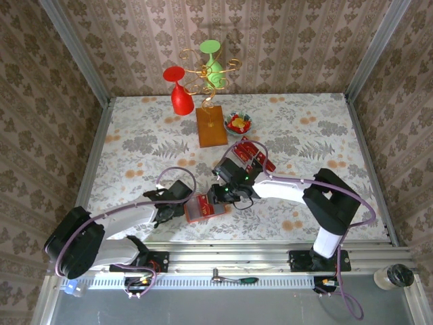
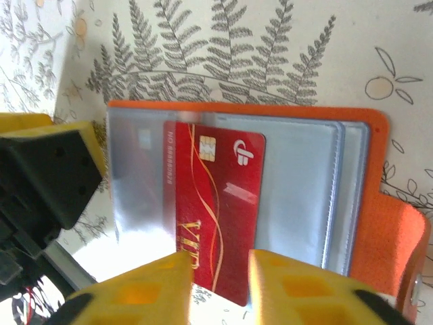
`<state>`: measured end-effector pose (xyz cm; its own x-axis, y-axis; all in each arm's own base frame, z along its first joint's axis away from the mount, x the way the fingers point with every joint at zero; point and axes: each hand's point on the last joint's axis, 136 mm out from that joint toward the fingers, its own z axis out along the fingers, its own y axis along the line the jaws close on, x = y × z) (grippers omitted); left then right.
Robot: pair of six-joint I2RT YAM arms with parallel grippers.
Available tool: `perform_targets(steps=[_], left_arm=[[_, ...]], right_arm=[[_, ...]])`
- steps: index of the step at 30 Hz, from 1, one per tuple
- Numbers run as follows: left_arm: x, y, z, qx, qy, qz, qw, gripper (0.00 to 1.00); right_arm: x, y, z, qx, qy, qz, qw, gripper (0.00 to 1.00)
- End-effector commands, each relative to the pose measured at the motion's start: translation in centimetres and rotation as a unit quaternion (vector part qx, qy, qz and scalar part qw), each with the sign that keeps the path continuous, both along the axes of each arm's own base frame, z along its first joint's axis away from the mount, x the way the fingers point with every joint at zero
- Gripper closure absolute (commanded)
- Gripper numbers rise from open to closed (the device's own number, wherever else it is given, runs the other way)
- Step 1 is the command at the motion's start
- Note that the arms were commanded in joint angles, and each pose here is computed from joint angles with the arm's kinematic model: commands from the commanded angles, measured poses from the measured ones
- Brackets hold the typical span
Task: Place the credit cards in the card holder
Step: Insert the credit card into the card slot.
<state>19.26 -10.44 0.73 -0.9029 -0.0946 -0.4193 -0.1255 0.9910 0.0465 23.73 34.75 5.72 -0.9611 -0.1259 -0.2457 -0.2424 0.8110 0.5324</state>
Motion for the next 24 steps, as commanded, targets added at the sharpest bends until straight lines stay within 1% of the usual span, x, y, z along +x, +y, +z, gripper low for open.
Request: perform_targets(steps=[1, 2, 4, 7, 14, 24], left_arm=[[0.2, -3.2, -2.5, -0.066, 0.013, -0.03, 0.997, 0.37], [0.2, -3.3, -2.5, -0.067, 0.013, -0.031, 0.997, 0.37], [0.3, -3.3, -2.6, -0.065, 0.014, -0.031, 0.997, 0.37], [0.4, -3.4, -2.6, -0.064, 0.016, -0.032, 0.997, 0.37], [0.5, -3.7, -2.7, -0.066, 0.017, -0.035, 0.997, 0.37], [0.6, -4.3, -3.1, -0.063, 0.022, -0.04, 0.997, 0.37]], right_arm=[[0.3, 0.1, 0.0, -0.014, -0.006, 0.015, 1.0, 0.77], [0.4, 0.3, -0.2, -0.013, -0.004, 0.017, 1.0, 0.8], [0.5, 0.7, -0.6, -0.012, 0.0, 0.021, 1.0, 0.82], [0.6, 1.0, -1.2, -0.017, 0.004, 0.024, 1.0, 0.84], [0.1, 1.5, -3.2, -0.025, 0.023, 0.029, 0.999, 0.85], [-0.5, 3.5, -3.4, -0.018, 0.032, 0.046, 0.998, 0.87]])
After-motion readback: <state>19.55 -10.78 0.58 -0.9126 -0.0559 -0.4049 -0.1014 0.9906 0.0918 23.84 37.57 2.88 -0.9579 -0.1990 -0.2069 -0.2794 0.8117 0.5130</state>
